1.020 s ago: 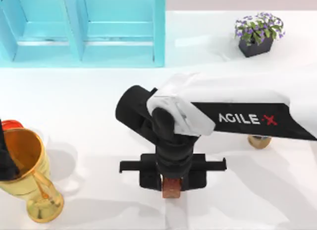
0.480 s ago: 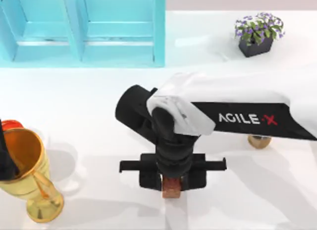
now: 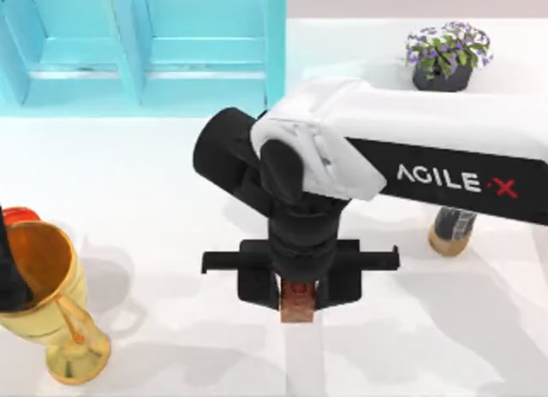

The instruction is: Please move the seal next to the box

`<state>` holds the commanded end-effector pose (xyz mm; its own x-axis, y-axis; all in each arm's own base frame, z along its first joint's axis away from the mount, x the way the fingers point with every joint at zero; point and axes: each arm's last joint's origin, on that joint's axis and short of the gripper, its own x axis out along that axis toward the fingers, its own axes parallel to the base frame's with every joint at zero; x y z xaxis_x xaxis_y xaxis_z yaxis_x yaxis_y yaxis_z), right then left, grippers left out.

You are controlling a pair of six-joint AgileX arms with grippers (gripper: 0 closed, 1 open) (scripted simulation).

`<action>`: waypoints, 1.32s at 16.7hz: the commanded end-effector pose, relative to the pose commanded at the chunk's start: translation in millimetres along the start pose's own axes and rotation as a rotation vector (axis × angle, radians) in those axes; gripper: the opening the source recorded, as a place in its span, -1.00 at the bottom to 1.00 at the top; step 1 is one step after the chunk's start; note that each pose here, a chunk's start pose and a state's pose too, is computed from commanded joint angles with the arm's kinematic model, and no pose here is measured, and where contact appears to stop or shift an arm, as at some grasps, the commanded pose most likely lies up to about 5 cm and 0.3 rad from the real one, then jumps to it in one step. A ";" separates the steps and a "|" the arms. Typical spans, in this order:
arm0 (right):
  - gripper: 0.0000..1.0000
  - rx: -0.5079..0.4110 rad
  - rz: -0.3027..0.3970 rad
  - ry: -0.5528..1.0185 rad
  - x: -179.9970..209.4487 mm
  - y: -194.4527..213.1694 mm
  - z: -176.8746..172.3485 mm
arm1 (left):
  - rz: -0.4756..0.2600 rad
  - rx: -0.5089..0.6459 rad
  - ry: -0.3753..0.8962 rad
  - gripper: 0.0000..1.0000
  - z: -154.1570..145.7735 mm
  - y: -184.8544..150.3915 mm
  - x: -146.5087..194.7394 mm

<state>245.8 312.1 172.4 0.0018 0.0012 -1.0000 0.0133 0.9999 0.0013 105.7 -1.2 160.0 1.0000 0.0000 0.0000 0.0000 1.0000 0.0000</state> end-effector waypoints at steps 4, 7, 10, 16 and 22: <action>-1.00 0.001 0.001 0.002 1.5 0.2 0.8 | 0.000 0.000 0.000 1.00 0.0 0.0 0.0; -1.00 -0.003 0.092 -0.039 -18.0 -7.3 28.4 | 0.000 0.000 0.000 1.00 0.0 0.0 0.0; -1.00 -0.015 0.189 -0.123 -50.8 -41.5 83.3 | 0.000 0.000 0.000 1.00 0.0 0.0 0.0; -1.00 -0.003 0.087 -0.107 -84.2 -197.9 159.0 | 0.000 0.000 0.000 1.00 0.0 0.0 0.0; -1.00 -0.003 0.000 0.001 -92.3 -276.2 156.2 | 0.000 0.000 0.000 1.00 0.0 0.0 0.0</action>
<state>398.1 33.7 264.6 0.0011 0.0010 -1.0000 0.0100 0.9999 0.0011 105.7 -1.2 160.0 1.0000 0.0000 0.0000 0.0000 1.0000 0.0000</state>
